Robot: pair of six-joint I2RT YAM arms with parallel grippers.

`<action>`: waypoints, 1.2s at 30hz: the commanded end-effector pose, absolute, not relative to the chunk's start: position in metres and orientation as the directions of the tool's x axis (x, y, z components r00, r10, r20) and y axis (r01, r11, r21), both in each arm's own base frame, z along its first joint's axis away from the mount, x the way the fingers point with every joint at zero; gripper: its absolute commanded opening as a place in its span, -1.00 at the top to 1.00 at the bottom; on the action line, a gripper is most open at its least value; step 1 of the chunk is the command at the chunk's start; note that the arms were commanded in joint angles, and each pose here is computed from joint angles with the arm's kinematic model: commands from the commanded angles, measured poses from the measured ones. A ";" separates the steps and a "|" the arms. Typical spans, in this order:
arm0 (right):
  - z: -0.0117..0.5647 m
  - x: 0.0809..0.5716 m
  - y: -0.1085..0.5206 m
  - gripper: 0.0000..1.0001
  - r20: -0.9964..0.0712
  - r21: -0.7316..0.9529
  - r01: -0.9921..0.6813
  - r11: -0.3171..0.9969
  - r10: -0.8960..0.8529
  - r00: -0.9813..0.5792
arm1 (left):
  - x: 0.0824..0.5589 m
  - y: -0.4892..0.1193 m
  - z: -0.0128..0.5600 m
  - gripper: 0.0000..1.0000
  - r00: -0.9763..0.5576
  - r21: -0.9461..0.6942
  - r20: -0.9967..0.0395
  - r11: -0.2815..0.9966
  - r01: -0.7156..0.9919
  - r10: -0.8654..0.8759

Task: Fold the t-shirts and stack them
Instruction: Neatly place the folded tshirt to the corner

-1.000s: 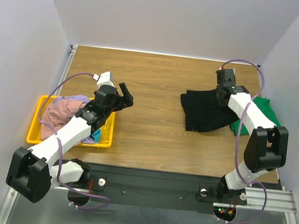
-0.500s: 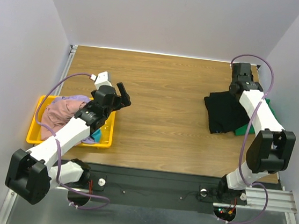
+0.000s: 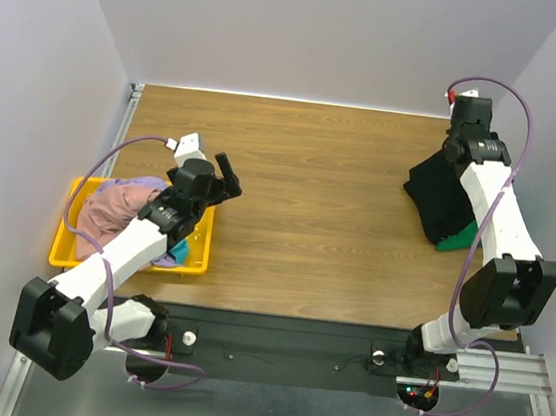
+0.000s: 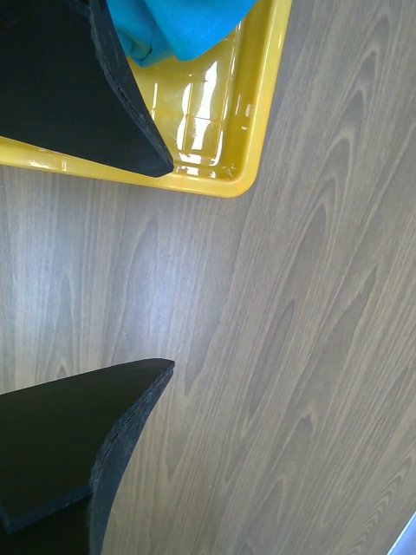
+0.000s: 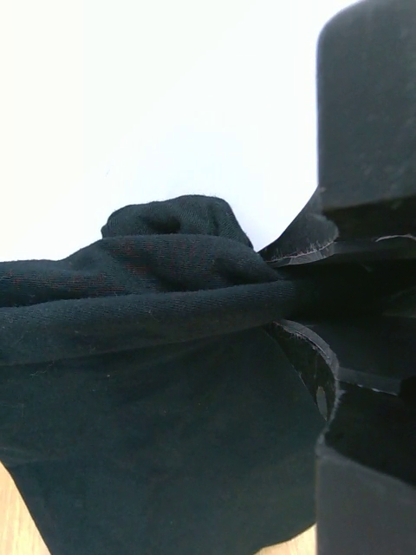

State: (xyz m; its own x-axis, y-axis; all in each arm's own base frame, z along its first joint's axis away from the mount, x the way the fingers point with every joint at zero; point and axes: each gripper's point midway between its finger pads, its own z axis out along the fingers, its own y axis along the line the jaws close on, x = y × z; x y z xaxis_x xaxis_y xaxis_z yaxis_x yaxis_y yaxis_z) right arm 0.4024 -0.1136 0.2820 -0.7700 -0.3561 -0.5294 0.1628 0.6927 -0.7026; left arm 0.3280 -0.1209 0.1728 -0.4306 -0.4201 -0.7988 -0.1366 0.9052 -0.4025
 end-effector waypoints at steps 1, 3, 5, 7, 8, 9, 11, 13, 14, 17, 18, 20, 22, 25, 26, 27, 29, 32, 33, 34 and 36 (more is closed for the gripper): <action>0.316 0.400 -0.128 0.99 -0.603 -0.688 0.258 0.678 -0.336 -0.724 | 0.330 -0.114 0.190 -0.97 -0.372 -0.412 -0.821 0.901 -0.138 -0.432; 0.311 0.400 -0.137 0.99 -0.597 -0.691 0.274 0.669 -0.314 -0.738 | 0.329 -0.113 0.189 -0.97 -0.372 -0.411 -0.822 0.901 -0.137 -0.432; 0.303 0.401 -0.147 0.99 -0.578 -0.699 0.276 0.659 -0.294 -0.761 | 0.329 -0.111 0.189 -0.97 -0.369 -0.407 -0.823 0.901 -0.147 -0.432; 0.295 0.402 -0.158 0.99 -0.560 -0.705 0.272 0.655 -0.280 -0.780 | 0.329 -0.109 0.189 -0.97 -0.366 -0.405 -0.823 0.901 -0.158 -0.434; 0.291 0.404 -0.162 0.99 -0.556 -0.704 0.269 0.657 -0.275 -0.785 | 0.329 -0.108 0.189 -0.97 -0.366 -0.403 -0.823 0.901 -0.160 -0.433; 0.281 0.408 -0.167 0.99 -0.536 -0.710 0.258 0.655 -0.266 -0.801 | 0.329 -0.107 0.189 -0.97 -0.364 -0.402 -0.824 0.901 -0.163 -0.434; 0.270 0.408 -0.181 0.99 -0.526 -0.709 0.272 0.650 -0.231 -0.818 | 0.328 -0.105 0.188 -0.97 -0.364 -0.400 -0.824 0.901 -0.170 -0.434; 0.256 0.413 -0.191 0.99 -0.510 -0.713 0.272 0.646 -0.212 -0.833 | 0.328 -0.104 0.188 -0.97 -0.361 -0.399 -0.824 0.900 -0.174 -0.436; 0.250 0.415 -0.199 0.99 -0.505 -0.711 0.271 0.649 -0.202 -0.839 | 0.328 -0.104 0.187 -0.97 -0.363 -0.398 -0.824 0.900 -0.177 -0.435; 0.230 0.422 -0.219 0.60 -0.488 -0.716 0.287 0.636 -0.164 -0.857 | 0.330 -0.106 0.188 -0.97 -0.369 -0.393 -0.825 0.904 -0.169 -0.428; 0.226 0.423 -0.223 0.31 -0.483 -0.723 0.294 0.625 -0.153 -0.862 | 0.330 -0.106 0.188 -0.97 -0.370 -0.392 -0.825 0.904 -0.171 -0.427; 0.212 0.428 -0.226 -0.25 -0.468 -0.726 0.288 0.624 -0.142 -0.873 | 0.331 -0.105 0.186 -0.97 -0.375 -0.384 -0.825 0.906 -0.178 -0.423; 0.208 0.434 -0.227 -1.00 -0.490 -0.714 0.310 0.627 -0.133 -0.861 | 0.331 -0.103 0.185 -0.97 -0.372 -0.381 -0.825 0.905 -0.190 -0.425; 0.211 0.439 -0.226 -1.00 -0.542 -0.683 0.366 0.632 -0.101 -0.834 | 0.330 -0.102 0.186 -0.97 -0.370 -0.383 -0.824 0.903 -0.194 -0.429; 0.211 0.443 -0.222 -1.00 -0.565 -0.655 0.370 0.659 -0.101 -0.819 | 0.330 -0.102 0.187 -0.97 -0.368 -0.387 -0.823 0.901 -0.195 -0.433; 0.218 0.444 -0.217 -1.00 -0.598 -0.626 0.386 0.678 -0.099 -0.796 | 0.330 -0.102 0.187 -0.97 -0.366 -0.389 -0.823 0.900 -0.197 -0.435; 0.217 0.449 -0.200 -1.00 -0.668 -0.520 0.393 0.758 -0.074 -0.741 | 0.332 -0.102 0.191 -0.97 -0.359 -0.396 -0.823 0.898 -0.194 -0.440; 0.231 0.451 -0.162 -1.00 -0.774 -0.312 0.365 0.877 -0.012 -0.633 | 0.333 -0.105 0.197 -0.97 -0.364 -0.409 -0.815 0.892 -0.192 -0.452; 0.236 0.449 -0.151 -1.00 -0.798 -0.253 0.350 0.902 0.010 -0.603 | 0.332 -0.105 0.199 -0.97 -0.361 -0.414 -0.814 0.890 -0.190 -0.456; 0.254 0.445 -0.137 -1.00 -0.841 -0.156 0.362 0.919 0.068 -0.536 | 0.331 -0.104 0.204 -0.97 -0.350 -0.420 -0.815 0.887 -0.190 -0.461; 0.249 0.438 -0.104 -1.00 -0.848 -0.012 0.271 0.963 0.134 -0.513 | 0.328 -0.102 0.208 -0.97 -0.341 -0.428 -0.815 0.883 -0.191 -0.469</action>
State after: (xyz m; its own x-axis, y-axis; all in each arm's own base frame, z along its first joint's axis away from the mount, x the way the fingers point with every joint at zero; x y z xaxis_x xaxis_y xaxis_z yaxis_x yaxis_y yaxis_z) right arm 0.4306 -0.1624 0.2032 -0.7098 -0.0010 -0.7044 0.3420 0.8737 -0.3459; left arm 0.3245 -0.1065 0.1735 -0.4181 -0.4260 -0.8023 -0.1928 0.9047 -0.3799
